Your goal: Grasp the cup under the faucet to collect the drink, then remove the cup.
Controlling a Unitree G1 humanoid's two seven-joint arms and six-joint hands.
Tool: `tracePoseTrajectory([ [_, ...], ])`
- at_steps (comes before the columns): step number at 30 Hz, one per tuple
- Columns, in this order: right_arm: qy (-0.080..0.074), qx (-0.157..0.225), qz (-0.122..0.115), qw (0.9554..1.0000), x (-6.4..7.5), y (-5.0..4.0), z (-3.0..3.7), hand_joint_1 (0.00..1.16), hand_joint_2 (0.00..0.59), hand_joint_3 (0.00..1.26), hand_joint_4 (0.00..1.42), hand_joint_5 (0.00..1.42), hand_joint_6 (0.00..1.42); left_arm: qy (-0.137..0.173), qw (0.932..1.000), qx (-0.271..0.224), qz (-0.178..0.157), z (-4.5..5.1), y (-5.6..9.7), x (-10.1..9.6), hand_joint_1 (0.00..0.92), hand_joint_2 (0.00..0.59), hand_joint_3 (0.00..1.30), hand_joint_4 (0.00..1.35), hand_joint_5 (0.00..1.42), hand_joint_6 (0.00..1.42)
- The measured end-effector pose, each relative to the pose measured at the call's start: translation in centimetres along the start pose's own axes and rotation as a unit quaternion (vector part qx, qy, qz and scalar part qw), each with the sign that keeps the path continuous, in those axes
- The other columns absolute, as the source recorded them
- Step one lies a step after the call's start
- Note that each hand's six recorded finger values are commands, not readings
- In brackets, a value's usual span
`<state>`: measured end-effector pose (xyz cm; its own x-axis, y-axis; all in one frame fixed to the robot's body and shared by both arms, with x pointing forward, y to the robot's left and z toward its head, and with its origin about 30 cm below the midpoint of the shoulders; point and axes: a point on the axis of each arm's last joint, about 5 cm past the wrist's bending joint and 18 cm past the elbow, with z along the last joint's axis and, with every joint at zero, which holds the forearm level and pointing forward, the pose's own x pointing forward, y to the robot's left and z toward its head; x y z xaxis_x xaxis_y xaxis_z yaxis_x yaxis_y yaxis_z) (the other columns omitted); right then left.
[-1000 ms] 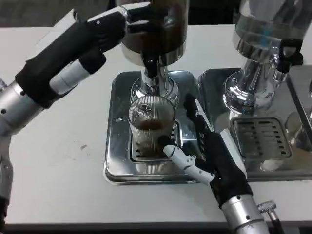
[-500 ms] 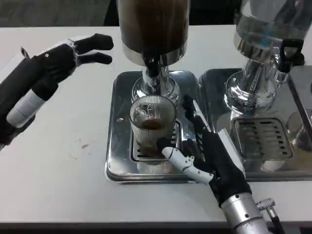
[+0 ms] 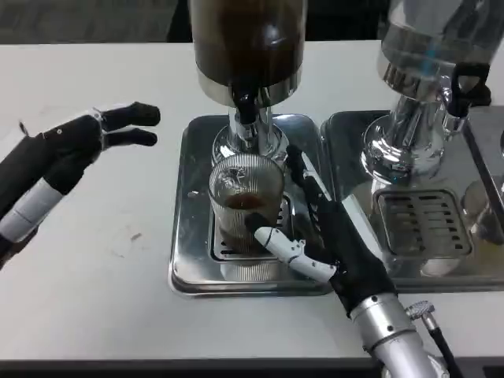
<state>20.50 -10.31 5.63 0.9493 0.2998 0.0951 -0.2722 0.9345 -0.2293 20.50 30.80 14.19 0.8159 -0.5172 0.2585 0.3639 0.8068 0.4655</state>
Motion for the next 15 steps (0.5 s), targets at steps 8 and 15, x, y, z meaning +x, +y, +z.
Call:
tracePoseTrajectory([
  [8, -0.006, -0.001, 0.007, 1.0000, 0.8, -0.02, -0.22, 0.61, 0.217, 0.00, 0.00, 0.00, 0.00, 0.024, 0.9997, -0.008, 0.008, -0.43, -0.3, -1.1, 0.000, 0.073, 0.33, 0.22, 0.29, 0.19],
  [15, -0.005, 0.001, 0.024, 0.9997, 1.3, 0.13, -0.63, 0.67, 0.201, 0.00, 0.00, 0.00, 0.00, 0.031, 0.9994, -0.007, 0.010, -0.47, -0.3, -1.5, 0.000, 0.074, 0.37, 0.23, 0.30, 0.19],
])
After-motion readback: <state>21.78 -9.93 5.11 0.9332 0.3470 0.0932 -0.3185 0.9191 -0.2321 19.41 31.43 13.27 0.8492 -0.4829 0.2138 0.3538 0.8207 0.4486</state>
